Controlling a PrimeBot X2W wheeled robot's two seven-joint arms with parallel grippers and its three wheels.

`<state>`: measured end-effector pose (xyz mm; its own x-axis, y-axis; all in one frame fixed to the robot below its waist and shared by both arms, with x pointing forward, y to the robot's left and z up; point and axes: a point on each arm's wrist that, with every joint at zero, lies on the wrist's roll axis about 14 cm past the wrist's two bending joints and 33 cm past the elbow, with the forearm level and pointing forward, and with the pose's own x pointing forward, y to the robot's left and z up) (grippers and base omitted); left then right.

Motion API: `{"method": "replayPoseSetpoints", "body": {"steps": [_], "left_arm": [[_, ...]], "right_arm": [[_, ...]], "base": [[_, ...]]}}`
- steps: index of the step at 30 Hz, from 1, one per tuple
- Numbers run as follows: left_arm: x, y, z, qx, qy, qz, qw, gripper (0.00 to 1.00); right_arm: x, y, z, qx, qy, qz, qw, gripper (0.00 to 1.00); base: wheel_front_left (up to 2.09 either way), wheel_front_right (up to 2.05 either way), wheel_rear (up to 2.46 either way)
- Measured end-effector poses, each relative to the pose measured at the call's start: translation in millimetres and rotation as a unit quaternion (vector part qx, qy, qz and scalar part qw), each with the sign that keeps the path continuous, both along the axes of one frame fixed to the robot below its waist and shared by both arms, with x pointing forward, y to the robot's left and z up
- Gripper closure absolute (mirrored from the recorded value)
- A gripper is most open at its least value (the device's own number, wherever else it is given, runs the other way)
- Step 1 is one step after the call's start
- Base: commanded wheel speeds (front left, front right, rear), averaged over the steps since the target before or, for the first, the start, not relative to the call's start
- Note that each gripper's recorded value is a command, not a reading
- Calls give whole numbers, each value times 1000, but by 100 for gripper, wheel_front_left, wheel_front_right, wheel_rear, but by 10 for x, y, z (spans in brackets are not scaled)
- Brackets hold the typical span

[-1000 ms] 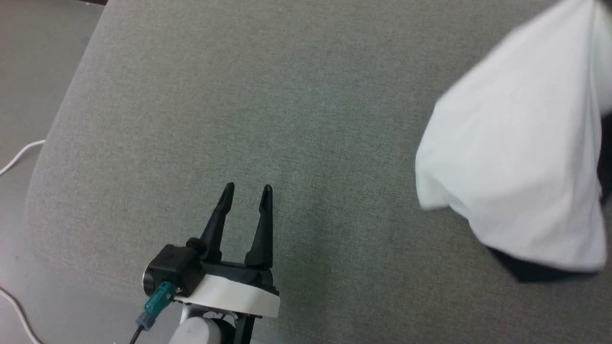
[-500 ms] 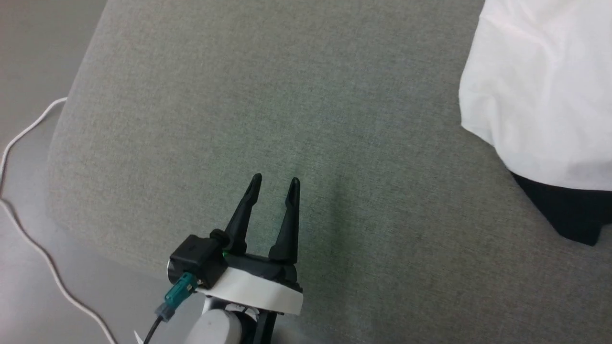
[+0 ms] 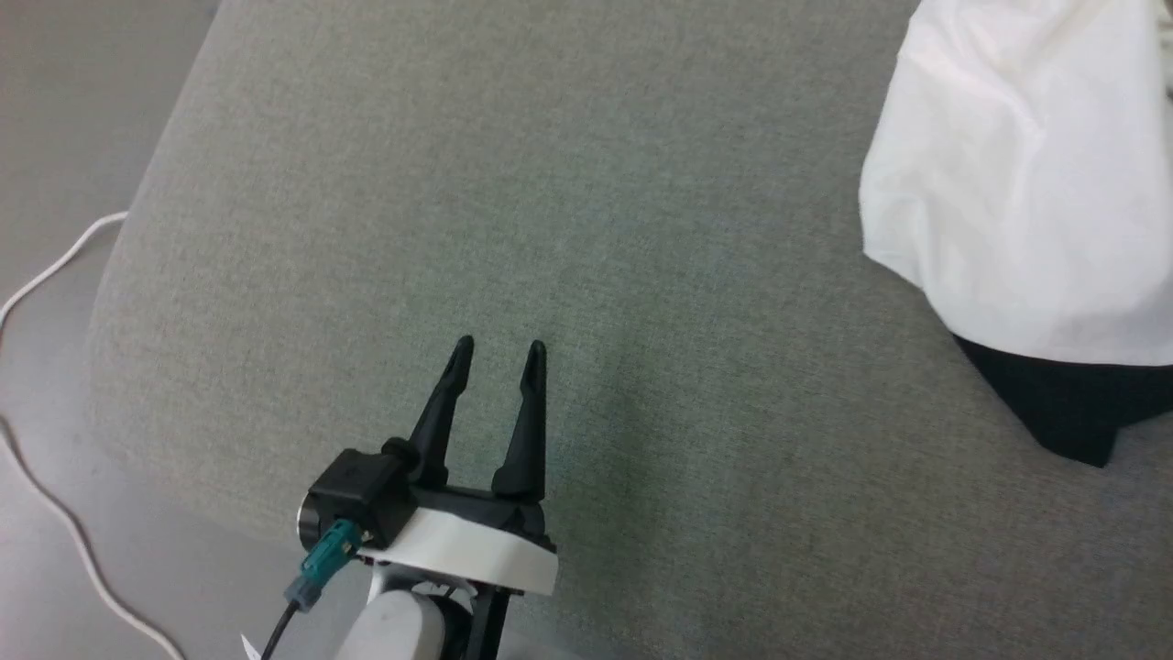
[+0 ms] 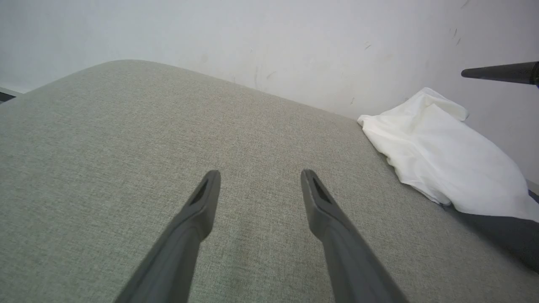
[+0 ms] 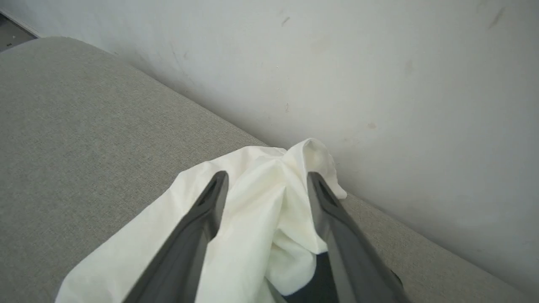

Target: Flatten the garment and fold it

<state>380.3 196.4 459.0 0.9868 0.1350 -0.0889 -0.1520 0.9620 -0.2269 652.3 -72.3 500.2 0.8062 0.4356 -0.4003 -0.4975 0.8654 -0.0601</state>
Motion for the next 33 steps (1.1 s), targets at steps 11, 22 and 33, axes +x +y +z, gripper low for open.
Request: {"method": "replayPoseSetpoints", "body": {"steps": [11,22,33], "left_arm": [[-251,-46,159,-9,-25,-8,1000,0],[-202,-216,162,-14,-28,-39,999,0],[-129,-161,-8,-10,-2,-30,999,0]], "right_arm": [[-976,-823,-208,17,77,-81,994,0],[-1756,-1162,-924,-21,199,-133,971,0],[-1510,-865,-1254,-32,224,-106,968,100]], "base": [[0,0,0],[0,0,0],[0,0,0]]}}
